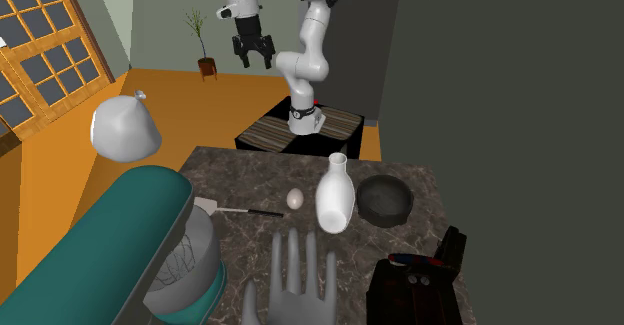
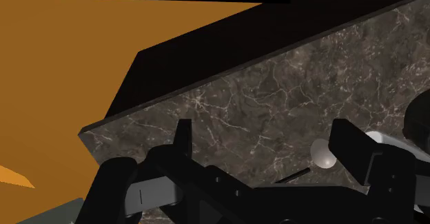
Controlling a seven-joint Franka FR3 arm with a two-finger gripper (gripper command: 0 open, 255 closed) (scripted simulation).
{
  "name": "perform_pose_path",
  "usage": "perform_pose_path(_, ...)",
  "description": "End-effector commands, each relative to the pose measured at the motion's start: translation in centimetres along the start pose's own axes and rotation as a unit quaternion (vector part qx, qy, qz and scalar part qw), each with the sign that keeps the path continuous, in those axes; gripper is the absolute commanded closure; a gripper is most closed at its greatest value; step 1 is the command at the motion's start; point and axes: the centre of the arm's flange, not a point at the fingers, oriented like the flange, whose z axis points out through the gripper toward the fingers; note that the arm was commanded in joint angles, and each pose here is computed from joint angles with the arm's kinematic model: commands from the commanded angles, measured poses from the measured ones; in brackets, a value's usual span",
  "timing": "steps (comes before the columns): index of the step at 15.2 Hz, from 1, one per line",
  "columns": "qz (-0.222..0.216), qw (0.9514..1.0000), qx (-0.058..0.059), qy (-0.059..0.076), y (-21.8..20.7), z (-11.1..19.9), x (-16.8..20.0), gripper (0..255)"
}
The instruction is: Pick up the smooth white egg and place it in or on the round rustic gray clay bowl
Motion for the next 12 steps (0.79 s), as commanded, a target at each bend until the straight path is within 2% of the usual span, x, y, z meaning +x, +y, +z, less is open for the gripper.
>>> perform_pose_path(1,0.0,1.0,0.0,0.0,0.0,0.0,0.0,0)
perform_pose_path(12,0.007,0.9998,0.018,0.004,-6.7,9.9,7.6,0)
